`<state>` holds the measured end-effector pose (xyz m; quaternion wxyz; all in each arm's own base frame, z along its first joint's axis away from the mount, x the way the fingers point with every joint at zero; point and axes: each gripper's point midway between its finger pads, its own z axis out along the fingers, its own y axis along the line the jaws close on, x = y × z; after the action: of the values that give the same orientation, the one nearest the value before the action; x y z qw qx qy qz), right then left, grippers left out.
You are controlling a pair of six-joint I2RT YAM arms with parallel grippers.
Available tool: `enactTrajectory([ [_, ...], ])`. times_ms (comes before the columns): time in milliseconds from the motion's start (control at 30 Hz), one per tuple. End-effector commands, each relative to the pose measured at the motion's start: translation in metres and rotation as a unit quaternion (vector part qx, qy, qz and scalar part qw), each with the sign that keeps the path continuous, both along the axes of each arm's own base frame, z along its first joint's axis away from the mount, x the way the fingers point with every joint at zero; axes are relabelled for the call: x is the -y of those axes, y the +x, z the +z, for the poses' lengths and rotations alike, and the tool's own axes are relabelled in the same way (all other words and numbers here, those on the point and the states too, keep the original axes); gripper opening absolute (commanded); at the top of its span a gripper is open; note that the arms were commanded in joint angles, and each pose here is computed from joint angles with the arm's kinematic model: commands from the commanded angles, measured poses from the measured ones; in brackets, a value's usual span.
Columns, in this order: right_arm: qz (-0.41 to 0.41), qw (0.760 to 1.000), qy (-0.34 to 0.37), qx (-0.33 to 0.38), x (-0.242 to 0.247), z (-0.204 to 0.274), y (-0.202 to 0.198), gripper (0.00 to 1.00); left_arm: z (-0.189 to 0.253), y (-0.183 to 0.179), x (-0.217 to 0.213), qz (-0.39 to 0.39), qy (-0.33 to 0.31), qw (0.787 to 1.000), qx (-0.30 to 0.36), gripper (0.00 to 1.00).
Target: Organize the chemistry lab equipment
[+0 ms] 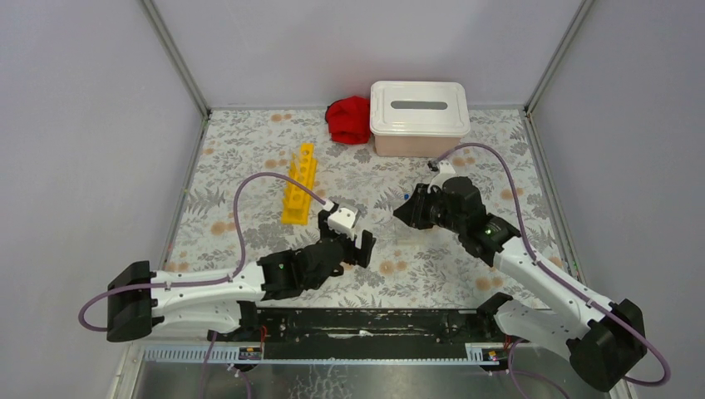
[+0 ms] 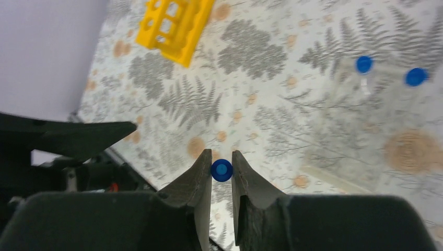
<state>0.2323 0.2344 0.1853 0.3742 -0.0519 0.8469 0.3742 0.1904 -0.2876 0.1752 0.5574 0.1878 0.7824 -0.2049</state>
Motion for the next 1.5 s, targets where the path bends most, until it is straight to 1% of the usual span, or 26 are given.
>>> enactTrajectory([
  [0,-0.057,0.993,-0.094,0.051,0.028,-0.001,0.028,0.00,-0.006,0.006,-0.002,0.043,-0.024,0.999,-0.013,0.90],
  [233,-0.105,0.978,-0.173,0.059,0.050,-0.021,0.050,0.00,-0.019,0.009,0.002,0.062,-0.013,0.997,-0.033,0.95],
  [467,-0.127,0.967,-0.214,0.060,0.059,-0.036,0.063,0.00,-0.027,0.010,0.001,0.073,-0.011,0.996,-0.043,0.96],
  [633,-0.135,0.963,-0.225,0.070,0.062,-0.038,0.070,0.00,-0.030,0.011,0.001,0.076,-0.016,0.996,-0.045,0.96],
  [933,-0.125,0.962,-0.224,0.088,0.051,-0.040,0.080,0.00,-0.032,0.013,-0.001,0.080,-0.017,0.996,-0.045,0.97],
  [1467,-0.117,0.962,-0.231,0.091,0.039,-0.046,0.090,0.00,-0.032,0.017,-0.004,0.086,-0.020,0.995,-0.043,0.97],
])
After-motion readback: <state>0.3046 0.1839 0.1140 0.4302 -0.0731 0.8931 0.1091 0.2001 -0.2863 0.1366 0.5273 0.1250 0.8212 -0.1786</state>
